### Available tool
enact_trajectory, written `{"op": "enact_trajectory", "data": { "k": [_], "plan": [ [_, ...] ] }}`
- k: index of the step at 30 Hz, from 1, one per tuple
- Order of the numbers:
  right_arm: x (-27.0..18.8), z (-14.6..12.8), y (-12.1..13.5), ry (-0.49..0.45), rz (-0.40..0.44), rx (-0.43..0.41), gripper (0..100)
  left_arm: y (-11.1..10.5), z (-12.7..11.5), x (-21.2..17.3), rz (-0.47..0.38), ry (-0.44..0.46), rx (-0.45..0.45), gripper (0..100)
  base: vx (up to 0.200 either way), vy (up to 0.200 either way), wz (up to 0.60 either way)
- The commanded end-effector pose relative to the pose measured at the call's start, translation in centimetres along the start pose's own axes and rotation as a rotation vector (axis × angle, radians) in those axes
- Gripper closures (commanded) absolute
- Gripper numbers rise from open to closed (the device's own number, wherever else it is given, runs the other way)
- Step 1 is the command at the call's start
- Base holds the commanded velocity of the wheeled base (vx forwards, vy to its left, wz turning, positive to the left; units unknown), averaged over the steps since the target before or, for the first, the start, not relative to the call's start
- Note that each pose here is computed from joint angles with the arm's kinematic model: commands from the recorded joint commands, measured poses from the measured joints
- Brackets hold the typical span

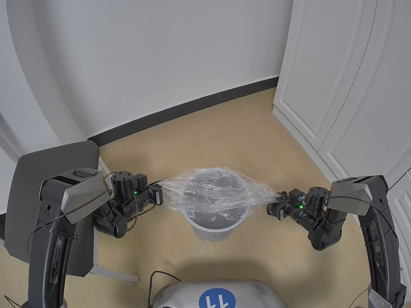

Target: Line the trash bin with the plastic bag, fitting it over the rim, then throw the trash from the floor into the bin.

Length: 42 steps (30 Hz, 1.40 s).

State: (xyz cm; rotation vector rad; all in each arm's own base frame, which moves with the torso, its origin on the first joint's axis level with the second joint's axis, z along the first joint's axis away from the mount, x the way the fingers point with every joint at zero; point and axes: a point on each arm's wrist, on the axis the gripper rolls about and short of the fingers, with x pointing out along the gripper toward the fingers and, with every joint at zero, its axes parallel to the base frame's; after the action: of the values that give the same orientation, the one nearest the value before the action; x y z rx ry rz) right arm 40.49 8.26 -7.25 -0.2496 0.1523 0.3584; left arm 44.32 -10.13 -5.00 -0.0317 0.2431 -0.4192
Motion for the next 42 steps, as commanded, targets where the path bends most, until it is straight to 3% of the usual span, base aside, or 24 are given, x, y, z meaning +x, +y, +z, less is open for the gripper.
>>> {"op": "enact_trajectory", "data": {
  "k": [1,13,22,29,36,42],
  "plan": [
    [-0.2,0.3,0.4,-0.012,0.008,-0.027,100,-0.2,-0.4,-0.9,-0.01,0.032,0.024,100,0.0,0.0,0.0],
    [-0.7,0.9,1.2,-0.009,0.032,-0.053,100,-0.3,-1.2,-1.8,-0.041,0.069,0.041,100,0.0,0.0,0.0],
    [-0.6,2.5,2.6,-0.036,0.027,-0.055,100,-3.1,-1.6,-2.1,-0.103,0.051,0.055,100,0.0,0.0,0.0],
    [-0.7,3.1,2.5,-0.046,0.017,-0.054,100,-3.9,-1.2,-2.2,-0.12,0.041,0.063,100,0.0,0.0,0.0],
    [-1.0,2.9,2.5,-0.034,0.019,-0.055,100,-3.9,-0.7,-2.5,-0.065,0.033,0.083,100,0.0,0.0,0.0],
    [-2.1,3.2,2.2,-0.01,0.009,-0.061,100,-4.2,-0.3,-4.4,-0.068,0.069,0.176,100,0.0,0.0,0.0]
  ]
}}
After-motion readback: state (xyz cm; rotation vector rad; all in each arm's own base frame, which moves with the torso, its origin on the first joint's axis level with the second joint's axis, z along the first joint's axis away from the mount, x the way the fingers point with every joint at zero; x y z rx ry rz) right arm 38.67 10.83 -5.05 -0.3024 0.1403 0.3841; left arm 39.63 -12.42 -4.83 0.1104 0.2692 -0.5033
